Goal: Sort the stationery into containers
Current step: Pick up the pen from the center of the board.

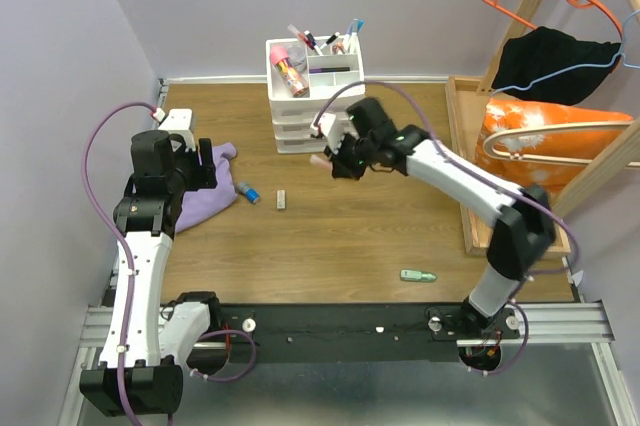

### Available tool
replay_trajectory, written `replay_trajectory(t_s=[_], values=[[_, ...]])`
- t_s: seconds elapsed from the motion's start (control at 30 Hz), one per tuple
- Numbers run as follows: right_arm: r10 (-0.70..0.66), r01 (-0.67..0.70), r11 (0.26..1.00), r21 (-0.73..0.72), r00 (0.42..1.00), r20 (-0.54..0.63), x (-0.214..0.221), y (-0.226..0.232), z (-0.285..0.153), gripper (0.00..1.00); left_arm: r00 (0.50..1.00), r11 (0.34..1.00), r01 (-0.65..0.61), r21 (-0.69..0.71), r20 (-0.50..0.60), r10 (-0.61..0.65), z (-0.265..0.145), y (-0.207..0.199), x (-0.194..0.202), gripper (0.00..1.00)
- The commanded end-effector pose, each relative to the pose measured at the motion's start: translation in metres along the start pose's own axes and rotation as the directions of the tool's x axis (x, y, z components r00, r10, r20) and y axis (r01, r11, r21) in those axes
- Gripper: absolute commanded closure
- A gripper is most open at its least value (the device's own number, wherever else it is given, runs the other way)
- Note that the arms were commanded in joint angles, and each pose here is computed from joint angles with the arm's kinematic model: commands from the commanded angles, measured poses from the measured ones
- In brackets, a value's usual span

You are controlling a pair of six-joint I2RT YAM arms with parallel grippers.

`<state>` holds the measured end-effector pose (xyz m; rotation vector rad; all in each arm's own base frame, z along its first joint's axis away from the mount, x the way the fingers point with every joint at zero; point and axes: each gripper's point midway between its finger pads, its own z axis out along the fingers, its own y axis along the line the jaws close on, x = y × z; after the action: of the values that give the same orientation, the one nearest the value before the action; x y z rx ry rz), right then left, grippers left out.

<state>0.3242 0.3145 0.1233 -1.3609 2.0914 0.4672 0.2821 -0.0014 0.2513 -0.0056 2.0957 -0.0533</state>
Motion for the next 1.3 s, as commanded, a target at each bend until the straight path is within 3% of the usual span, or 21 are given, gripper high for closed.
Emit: replay_trajectory(t_s=[0.0,0.03,0.07,0.17,0.27,0.47,0.57,0.7,0.9,1.27], values=[[-0.484,0.466,0.875,0.133,0.832,0.272,-0.098,0.007,-0.124,1.00,1.000,0.997,-0.004,0.073,0.029,0.002,0.004,-0.011,-0.005,0.25],[-0.560,0.533,0.828,0.173,0.786,0.261,-0.103,0.004,-0.134,0.99,1.000,0.996,-0.005,0.084,0.030,0.002,0.005,-0.013,-0.006,0.25],[-0.694,0.657,0.720,0.223,0.685,0.221,-0.109,-0.003,-0.141,1.00,1.000,0.996,0.003,0.095,0.028,-0.006,0.006,-0.015,-0.006,0.25],[-0.828,0.771,0.553,0.315,0.550,0.107,-0.124,-0.026,-0.158,1.00,0.999,0.992,0.010,0.122,0.037,-0.014,0.008,-0.020,-0.009,0.25],[-0.876,0.814,0.468,0.345,0.480,0.054,-0.145,-0.050,-0.164,0.99,0.998,0.992,0.017,0.128,0.050,-0.024,0.008,-0.021,-0.010,0.25],[-0.912,0.836,0.338,0.431,0.405,-0.070,-0.181,-0.113,-0.146,0.99,0.998,0.992,0.027,0.123,0.055,-0.034,0.003,-0.019,-0.004,0.24],[-0.914,0.832,0.303,0.466,0.392,-0.105,-0.200,-0.140,-0.138,0.99,0.998,0.992,0.031,0.121,0.052,-0.037,0.000,-0.018,0.002,0.24],[-0.897,0.816,0.320,0.480,0.425,-0.124,-0.210,-0.168,-0.129,0.99,0.998,0.992,0.038,0.119,0.049,-0.044,-0.002,-0.017,0.009,0.24],[-0.897,0.817,0.300,0.493,0.417,-0.144,-0.211,-0.183,-0.117,0.99,0.997,0.992,0.058,0.115,0.044,-0.064,-0.001,-0.015,0.018,0.24],[-0.858,0.787,0.395,0.474,0.500,-0.115,-0.191,-0.210,-0.077,0.99,0.996,0.993,0.068,0.099,0.043,-0.073,0.002,-0.009,0.019,0.24]])
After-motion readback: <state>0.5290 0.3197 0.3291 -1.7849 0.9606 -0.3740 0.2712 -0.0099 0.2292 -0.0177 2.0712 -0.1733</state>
